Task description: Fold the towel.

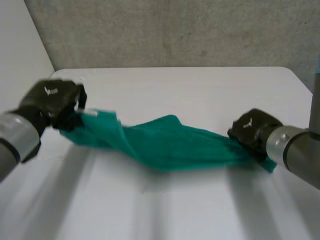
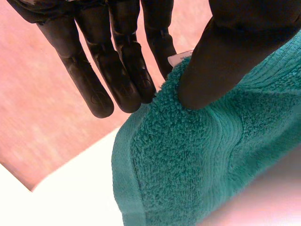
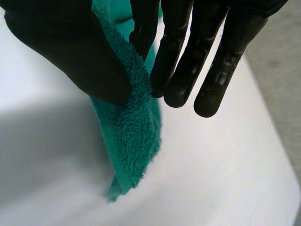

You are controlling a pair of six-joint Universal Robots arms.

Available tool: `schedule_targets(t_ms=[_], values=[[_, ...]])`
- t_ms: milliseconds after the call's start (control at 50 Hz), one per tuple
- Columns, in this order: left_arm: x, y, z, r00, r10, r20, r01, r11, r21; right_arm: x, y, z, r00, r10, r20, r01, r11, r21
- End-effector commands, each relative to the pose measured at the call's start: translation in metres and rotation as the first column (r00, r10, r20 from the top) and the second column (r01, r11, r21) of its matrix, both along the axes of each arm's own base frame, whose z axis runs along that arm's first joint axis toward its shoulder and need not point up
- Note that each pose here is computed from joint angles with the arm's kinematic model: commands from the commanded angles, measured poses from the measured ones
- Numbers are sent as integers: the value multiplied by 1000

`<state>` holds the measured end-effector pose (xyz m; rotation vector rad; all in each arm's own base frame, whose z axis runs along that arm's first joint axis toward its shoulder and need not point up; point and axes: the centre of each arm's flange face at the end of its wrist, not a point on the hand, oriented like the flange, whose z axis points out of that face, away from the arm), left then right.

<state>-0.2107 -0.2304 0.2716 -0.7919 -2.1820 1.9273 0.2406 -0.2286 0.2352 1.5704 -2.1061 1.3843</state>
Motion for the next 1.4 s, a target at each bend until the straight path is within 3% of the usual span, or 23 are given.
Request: schedule_targets(t_ms=[20, 120, 140, 180, 200, 220, 240, 260, 280, 300, 340, 360, 420, 580, 620, 660, 800, 960, 1080, 1240, 1300, 1320, 1400], values=[[1, 0, -58, 999, -19, 40, 11, 983, 185, 3, -3, -25, 996, 19, -84, -15, 999, 52], [-18, -49, -51, 1000, -6, 11, 5, 997, 71, 15, -33, -14, 1000, -14, -24, 13, 998, -60], [-25, -63, -32, 1000, 1, -15, -1, 1000, -19, 25, -66, 24, 984, -77, 159, 113, 966, -234], [-39, -87, 13, 996, 15, -93, -34, 978, -205, 27, -75, 39, 971, -83, 223, 147, 947, -286], [-41, -94, 29, 991, 22, -132, -56, 963, -265, 31, -94, 76, 918, -69, 391, 239, 882, -407], [-41, -94, 30, 991, 22, -132, -56, 963, -265, 31, -94, 77, 917, -69, 393, 240, 881, -408], [-42, -106, 77, 963, 27, -268, -139, 903, -407, 32, -99, 90, 894, -48, 446, 268, 854, -447], [-42, -106, 78, 963, 27, -270, -139, 902, -409, 32, -106, 120, 835, 25, 549, 328, 778, -535], [-41, -109, 93, 947, 20, -321, -169, 879, -446, 31, -105, 130, 816, 54, 575, 345, 752, -561], [-34, -114, 121, 892, -1, -451, -255, 824, -506, 31, -104, 139, 802, 83, 591, 356, 729, -585], [-29, -116, 131, 858, -18, -513, -296, 800, -522, 29, -98, 155, 784, 128, 607, 373, 684, -626], [-26, -116, 137, 829, -34, -557, -321, 787, -527, 29, -97, 154, 786, 128, 604, 369, 687, -626], [-24, -117, 127, 812, -29, -582, -332, 798, -503, 28, -92, 140, 804, 101, 585, 342, 727, -596], [-23, -112, 33, 854, 97, -511, -284, 910, -303, 27, -73, 65, 881, -16, 473, 213, 907, -364], [-22, -109, -4, 871, 137, -471, -267, 938, -221, 26, -71, 56, 888, -30, 459, 203, 921, -332], [-22, -106, -30, 884, 153, -441, -247, 955, -165, 24, -64, 14, 909, -82, 408, 181, 961, -210], [-21, -89, -110, 922, 195, -335, -200, 980, 18, 25, -52, -60, 939, -139, 314, 154, 988, -24], [-6, -60, -137, 943, 255, -215, -222, 961, 168, 22, -52, -75, 940, -155, 303, 164, 987, -3], [-1, -39, -114, 977, 208, -44, -200, 968, 152, 22, -49, -66, 929, -155, 335, 170, 985, -16], [-6, -29, -90, 987, 136, 81, -142, 987, 73, 20, -45, -66, 926, -158, 344, 172, 985, -9], [-19, -26, -81, 993, 62, 98, -66, 997, 29, 20, -44, -67, 926, -159, 343, 172, 985, -8], [-35, -21, -77, 994, -31, 105, 30, 999, 12, 20, -44, -68, 927, -159, 341, 171, 985, -6], [-46, -19, -79, 988, -101, 117, 101, 995, 8, 20, -42, -71, 931, -152, 333, 165, 986, -9]])
